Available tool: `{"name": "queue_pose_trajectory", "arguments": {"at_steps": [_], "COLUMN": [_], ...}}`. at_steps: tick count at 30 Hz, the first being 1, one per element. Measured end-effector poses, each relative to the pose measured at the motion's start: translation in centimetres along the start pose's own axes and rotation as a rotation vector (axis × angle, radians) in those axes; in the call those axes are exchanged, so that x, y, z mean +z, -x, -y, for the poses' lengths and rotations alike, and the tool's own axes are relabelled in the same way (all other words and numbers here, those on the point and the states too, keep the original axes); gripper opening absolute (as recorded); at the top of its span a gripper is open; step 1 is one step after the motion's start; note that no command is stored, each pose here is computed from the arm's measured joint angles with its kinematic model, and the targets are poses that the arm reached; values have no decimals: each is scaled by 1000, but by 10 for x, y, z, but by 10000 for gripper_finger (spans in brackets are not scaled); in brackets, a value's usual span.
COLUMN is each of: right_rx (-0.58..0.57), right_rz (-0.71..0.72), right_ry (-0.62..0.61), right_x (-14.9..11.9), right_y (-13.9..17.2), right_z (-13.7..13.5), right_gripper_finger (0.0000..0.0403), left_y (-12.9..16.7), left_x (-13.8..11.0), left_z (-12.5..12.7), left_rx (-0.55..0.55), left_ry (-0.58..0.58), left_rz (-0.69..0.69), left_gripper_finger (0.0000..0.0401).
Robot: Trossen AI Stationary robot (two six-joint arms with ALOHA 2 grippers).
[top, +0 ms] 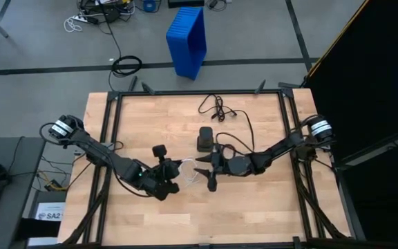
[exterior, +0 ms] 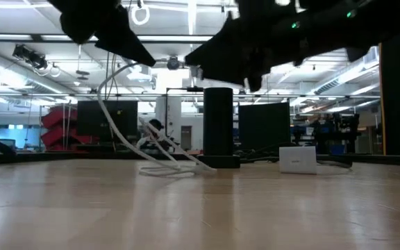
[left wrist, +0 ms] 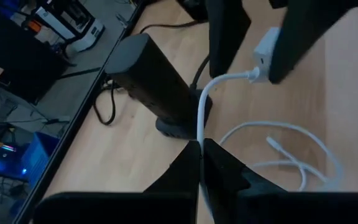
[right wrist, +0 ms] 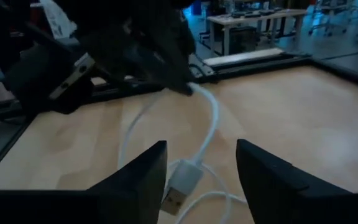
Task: Insert USB
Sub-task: Insert the white charger cable into the white charger adapter
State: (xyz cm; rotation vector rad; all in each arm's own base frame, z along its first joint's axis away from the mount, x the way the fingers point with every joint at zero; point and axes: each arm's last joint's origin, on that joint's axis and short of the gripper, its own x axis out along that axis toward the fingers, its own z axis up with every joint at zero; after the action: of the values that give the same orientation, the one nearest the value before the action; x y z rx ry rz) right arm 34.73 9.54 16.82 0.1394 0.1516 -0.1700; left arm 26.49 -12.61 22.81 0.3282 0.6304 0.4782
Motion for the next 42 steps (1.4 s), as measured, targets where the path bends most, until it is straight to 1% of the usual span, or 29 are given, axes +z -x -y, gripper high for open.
{"name": "queue_pose_trajectory", "arguments": {"at_steps": [3, 6, 11, 14, 18, 22, 26, 27, 32, 35, 36, 38, 40, 42], "right_rx": [0, -15, -35, -41, -47, -50, -68, -71, -80, -87, -87, -89, -91, -95], "right_rz": [10, -9, -109, -150, -160, -164, -205, -217, -234, -231, -231, -231, -231, -230], "right_ry": [9, 21, 58, 57, 62, 64, 90, 98, 102, 96, 90, 77, 69, 58], "right_x": [5, 11, 4, 0, -1, -1, -5, -6, -7, -7, -7, -7, -7, -7], "right_y": [-10, -17, -18, -17, -18, -18, -18, -18, -18, -19, -19, -18, -18, -19], "right_z": [-1, 0, 1, 2, 3, 4, 7, 8, 11, 11, 11, 11, 11, 12], "right_gripper_finger": [183, 185, 165, 146, 115, 70, 15, 9, 3, 2, 1, 1, 1, 1], "left_y": [-1, -2, -1, -1, -1, -1, -1, -1, -1, 3, 6, 14, 23, 35], "left_x": [-4, -7, -10, -12, -14, -14, -14, -13, -15, -18, -21, -26, -31, -35], "left_z": [0, 0, -2, -3, -3, -3, -3, -3, -1, -2, -3, -7, -12, -17], "left_rx": [6, 11, 31, 39, 43, 42, 41, 40, -23, -28, -26, -13, 20, 55], "left_ry": [17, 34, 21, 23, 30, 33, 34, 35, 34, -3, -24, -28, -4, 30], "left_rz": [-8, -18, -34, -53, -62, -60, -59, -59, -93, -114, -129, -160, -174, -155], "left_gripper_finger": [0, 0, 0, 0, 0, 0, 0, 0, 3, 11, 15, 21, 25, 26]}}
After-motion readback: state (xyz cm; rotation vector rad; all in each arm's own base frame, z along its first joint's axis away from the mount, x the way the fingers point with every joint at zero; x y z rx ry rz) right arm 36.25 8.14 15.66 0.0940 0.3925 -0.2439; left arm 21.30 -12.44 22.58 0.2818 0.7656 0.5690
